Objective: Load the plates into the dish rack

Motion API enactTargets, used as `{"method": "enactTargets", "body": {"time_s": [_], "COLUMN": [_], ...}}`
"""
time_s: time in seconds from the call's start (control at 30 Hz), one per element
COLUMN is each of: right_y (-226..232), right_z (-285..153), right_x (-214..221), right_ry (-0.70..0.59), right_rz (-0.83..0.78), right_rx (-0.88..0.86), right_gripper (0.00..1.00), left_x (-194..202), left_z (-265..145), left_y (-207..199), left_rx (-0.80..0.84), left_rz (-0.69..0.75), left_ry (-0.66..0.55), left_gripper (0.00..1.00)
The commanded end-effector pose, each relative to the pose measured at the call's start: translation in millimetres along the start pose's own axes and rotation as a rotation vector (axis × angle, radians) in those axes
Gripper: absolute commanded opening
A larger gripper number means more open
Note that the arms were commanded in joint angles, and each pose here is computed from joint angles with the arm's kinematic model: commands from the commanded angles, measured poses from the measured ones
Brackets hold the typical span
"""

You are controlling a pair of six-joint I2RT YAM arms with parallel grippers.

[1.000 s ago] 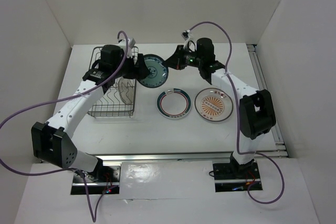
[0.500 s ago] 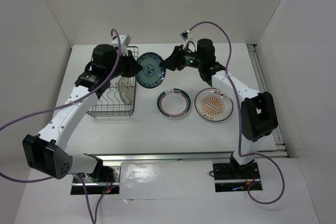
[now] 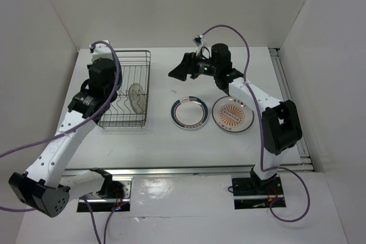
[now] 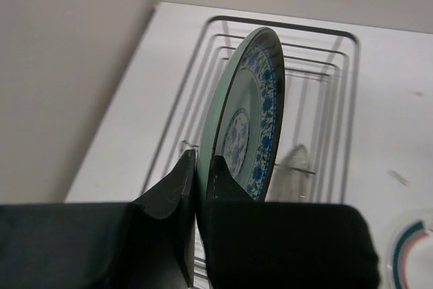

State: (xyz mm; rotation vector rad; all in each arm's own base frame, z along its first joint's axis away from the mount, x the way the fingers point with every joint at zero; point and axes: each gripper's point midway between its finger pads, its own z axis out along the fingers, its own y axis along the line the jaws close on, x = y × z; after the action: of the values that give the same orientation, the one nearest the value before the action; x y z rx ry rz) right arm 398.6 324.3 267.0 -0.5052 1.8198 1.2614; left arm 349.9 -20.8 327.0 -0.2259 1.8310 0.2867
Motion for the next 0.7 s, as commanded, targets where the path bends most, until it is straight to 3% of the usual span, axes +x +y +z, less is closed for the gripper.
{"method": "enactTargets", "body": {"time_s": [0.0, 0.17, 0.47, 0.67], "right_y": [17, 13, 13, 12], "right_z": [-5, -8, -12, -12], "right_x": [-21, -22, -17, -17], "right_ry": [-0.034, -0.025, -0.026, -0.031], "right_rz": [-0.069, -0.064, -0.076, -0.057], "right_rx": [-0.007, 0.008, 0.007, 0.017], "right_gripper": [1.00, 1.00, 1.00, 1.00], "left_x": [-17, -2, 29, 38], "left_z": [-4, 6, 30, 35], "left_y": [41, 46, 20, -3], "left_rx": [-0.240, -0.321, -0.249, -0.131], "left_rz": [0.016, 0.091, 0.168, 0.139], "left_ry": [-0.071, -0.022, 0.051, 0.095], "left_gripper": [0.00, 0.00, 0.00, 0.00]}}
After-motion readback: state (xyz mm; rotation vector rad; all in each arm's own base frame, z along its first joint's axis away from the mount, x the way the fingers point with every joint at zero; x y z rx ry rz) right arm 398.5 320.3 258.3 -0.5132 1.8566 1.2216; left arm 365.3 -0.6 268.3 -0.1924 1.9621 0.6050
